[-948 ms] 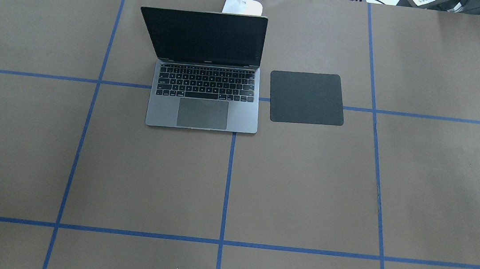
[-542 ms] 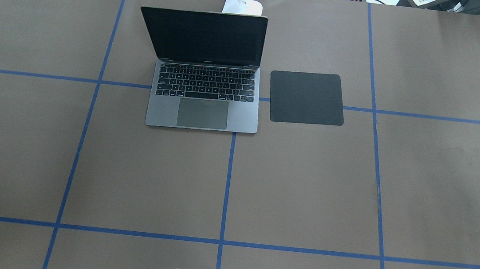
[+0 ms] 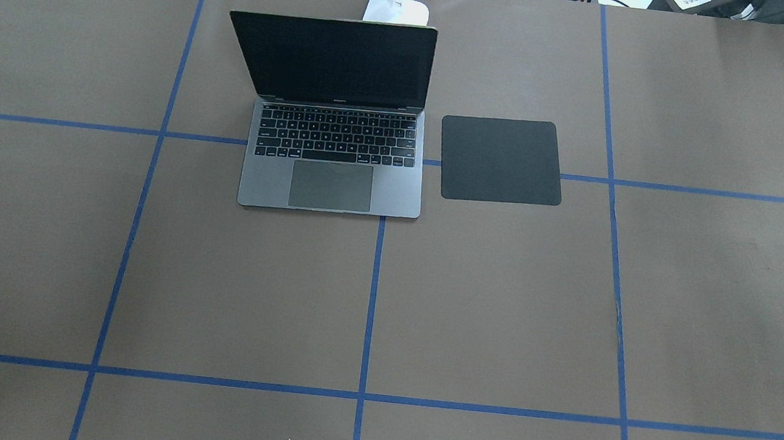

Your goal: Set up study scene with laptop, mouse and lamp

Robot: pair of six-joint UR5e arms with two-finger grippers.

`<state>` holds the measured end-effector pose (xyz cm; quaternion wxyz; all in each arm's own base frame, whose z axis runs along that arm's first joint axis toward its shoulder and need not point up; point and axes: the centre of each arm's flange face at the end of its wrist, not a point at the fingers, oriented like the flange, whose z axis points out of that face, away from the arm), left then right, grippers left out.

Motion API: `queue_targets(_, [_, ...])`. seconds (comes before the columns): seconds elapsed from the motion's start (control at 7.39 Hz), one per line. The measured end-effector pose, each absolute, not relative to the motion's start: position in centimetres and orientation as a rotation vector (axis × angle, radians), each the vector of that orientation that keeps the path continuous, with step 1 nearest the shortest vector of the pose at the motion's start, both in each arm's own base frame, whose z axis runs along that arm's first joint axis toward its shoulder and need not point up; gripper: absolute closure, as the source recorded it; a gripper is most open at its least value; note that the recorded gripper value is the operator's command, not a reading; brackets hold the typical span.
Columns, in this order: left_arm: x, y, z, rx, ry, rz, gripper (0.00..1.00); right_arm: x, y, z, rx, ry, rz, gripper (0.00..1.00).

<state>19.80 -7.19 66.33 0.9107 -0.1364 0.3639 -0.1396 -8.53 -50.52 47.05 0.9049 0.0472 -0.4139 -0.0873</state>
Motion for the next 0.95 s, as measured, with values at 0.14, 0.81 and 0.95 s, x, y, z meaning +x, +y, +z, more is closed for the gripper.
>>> queue_targets(0.14, [19.5,-7.3,66.1,-0.289,0.762,-0.287,0.40,-8.5,-50.5,46.9,0.099,-0.855,-0.180,0.06])
queue_targets(0.81, [18.1,-8.3,62.7,-0.327,0.867,-0.265,0.40,-8.6,-50.5,46.7,0.106,-0.852,-0.183,0.06])
queue_targets(0.95, [18.6,-8.5,61.3,-0.313,0.911,-0.230,0.40,-8.6,-50.5,46.8,0.104,-0.852,-0.183,0.06])
